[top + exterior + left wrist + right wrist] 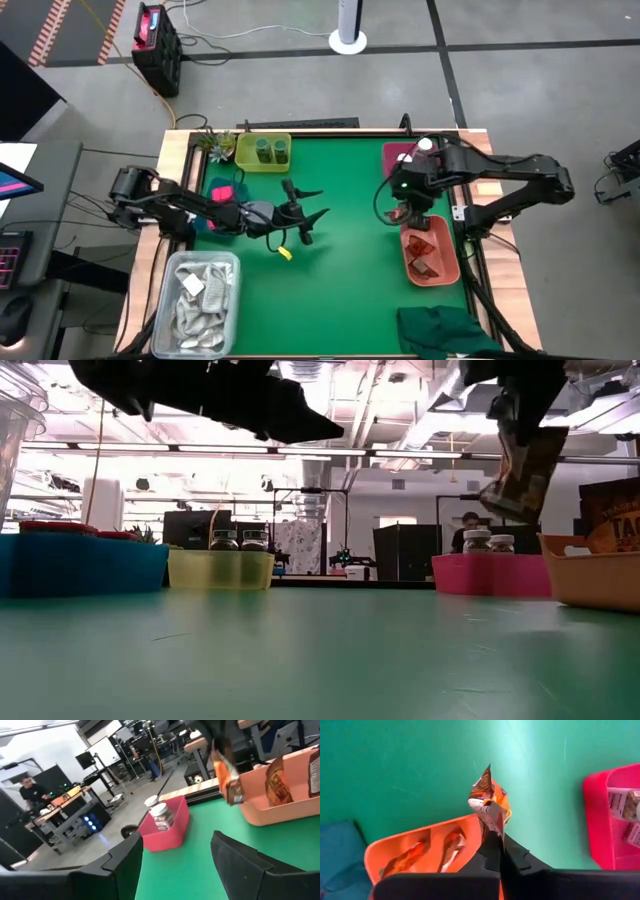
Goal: Sort spices by type
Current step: Put the orange seasoning pack into the orange bin
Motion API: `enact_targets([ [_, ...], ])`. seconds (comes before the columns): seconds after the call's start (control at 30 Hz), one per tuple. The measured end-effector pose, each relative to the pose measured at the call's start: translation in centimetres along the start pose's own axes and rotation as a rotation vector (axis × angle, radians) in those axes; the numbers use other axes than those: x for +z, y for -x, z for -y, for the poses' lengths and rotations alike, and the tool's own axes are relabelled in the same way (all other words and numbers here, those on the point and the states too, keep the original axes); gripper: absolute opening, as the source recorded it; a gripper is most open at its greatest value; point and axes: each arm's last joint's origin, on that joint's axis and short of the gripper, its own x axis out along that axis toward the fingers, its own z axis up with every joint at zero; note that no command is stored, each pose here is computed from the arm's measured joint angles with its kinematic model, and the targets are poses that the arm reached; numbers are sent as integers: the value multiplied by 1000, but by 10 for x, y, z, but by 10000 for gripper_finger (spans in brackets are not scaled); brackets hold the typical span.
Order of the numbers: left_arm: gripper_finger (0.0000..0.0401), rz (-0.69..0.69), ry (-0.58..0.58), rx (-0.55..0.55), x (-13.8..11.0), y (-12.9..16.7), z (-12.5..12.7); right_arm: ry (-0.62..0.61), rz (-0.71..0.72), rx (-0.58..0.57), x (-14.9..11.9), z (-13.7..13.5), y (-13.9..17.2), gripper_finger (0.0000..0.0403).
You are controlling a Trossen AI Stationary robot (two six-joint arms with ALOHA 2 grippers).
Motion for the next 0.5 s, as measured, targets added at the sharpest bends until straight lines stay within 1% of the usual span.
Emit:
enact_targets([
  [0.17,224,-5,7,9,-2,5,-3,-42,84,-1,-16,3,19,16],
  [0.23,224,-2,9,11,-1,5,-4,-77,95,4,-24,4,25,16],
  [0.3,224,-1,9,12,-1,6,-4,-125,64,8,-32,4,28,16],
  [0.37,224,-1,1,12,-1,6,-4,-165,3,-4,-38,5,27,16],
  [0.5,224,-1,-6,12,-1,6,-4,-215,-99,-24,-44,5,15,16],
])
